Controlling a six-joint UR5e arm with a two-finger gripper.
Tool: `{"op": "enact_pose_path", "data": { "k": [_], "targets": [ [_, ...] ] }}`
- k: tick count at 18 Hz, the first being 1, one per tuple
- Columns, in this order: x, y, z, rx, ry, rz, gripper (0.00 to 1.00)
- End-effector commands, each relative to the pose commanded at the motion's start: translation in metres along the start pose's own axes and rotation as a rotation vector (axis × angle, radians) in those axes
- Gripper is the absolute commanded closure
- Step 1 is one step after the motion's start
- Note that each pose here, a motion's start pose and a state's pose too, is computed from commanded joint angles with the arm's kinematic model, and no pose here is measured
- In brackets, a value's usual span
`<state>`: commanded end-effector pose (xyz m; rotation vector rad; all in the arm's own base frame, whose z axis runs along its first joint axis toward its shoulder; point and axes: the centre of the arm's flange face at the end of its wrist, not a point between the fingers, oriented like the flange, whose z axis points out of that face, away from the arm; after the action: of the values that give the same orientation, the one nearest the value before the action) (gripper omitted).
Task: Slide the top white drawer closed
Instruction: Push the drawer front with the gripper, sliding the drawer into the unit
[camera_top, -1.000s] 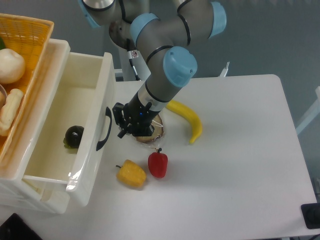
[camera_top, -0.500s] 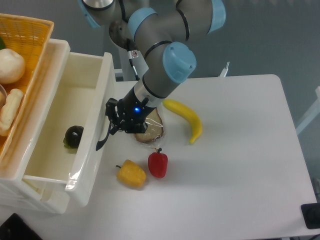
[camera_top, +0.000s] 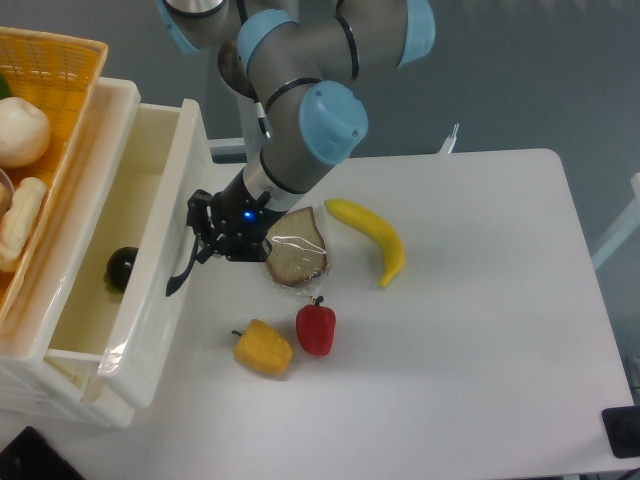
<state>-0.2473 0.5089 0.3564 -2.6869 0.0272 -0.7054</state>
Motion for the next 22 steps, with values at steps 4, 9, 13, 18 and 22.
{"op": "enact_pose_path", "data": {
  "k": [4,9,13,18,22],
  "targets": [
    [0.01,-0.005,0.011,-0.015,0.011,0.01,1.0],
    [0.02,-0.008,0.02,-0.028,0.022,0.017,1.0],
    [0.028,-0.011,0.025,-0.036,0.026,0.015,1.0],
    [0.035,-0.015,0.033,-0.045,0.033,0.02,1.0],
    [0.036,-0.016,0.034,-0.047,0.034,0.021,1.0]
  ]
}}
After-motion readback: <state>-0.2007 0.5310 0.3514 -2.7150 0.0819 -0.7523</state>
